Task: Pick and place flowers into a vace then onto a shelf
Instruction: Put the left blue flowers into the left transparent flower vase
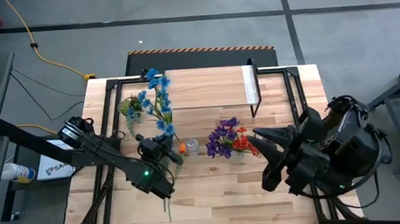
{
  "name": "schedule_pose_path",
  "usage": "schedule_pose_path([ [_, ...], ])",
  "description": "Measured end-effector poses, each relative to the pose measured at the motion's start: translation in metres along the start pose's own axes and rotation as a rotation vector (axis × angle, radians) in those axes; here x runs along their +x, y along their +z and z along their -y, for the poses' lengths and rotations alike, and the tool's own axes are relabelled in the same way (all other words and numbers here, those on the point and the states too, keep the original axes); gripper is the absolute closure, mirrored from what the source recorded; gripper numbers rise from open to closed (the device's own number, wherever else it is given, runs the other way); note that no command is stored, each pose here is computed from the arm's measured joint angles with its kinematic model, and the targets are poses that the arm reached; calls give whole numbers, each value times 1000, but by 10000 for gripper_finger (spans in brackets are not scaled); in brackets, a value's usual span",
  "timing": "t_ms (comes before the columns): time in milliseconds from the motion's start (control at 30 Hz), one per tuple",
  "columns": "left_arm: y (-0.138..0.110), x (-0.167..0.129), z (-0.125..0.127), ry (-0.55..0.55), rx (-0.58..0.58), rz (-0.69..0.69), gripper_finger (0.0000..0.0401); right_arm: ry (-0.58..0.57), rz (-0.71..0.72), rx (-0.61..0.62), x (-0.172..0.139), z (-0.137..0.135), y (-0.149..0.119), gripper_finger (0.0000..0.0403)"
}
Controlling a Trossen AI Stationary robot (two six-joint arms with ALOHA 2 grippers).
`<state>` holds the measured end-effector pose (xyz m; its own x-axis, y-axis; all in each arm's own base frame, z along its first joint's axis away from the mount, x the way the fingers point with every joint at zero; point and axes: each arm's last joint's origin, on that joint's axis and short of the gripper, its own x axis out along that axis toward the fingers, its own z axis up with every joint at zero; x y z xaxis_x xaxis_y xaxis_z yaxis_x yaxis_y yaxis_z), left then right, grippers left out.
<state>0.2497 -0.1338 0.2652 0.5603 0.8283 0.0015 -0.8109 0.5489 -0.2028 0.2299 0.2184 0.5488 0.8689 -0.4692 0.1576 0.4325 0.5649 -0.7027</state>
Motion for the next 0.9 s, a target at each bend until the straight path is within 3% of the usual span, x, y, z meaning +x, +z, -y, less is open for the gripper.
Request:
schedule_pose_path([
  [900, -11, 13, 14, 45, -31, 9, 365, -22, -5, -39, 11, 1, -3, 320],
])
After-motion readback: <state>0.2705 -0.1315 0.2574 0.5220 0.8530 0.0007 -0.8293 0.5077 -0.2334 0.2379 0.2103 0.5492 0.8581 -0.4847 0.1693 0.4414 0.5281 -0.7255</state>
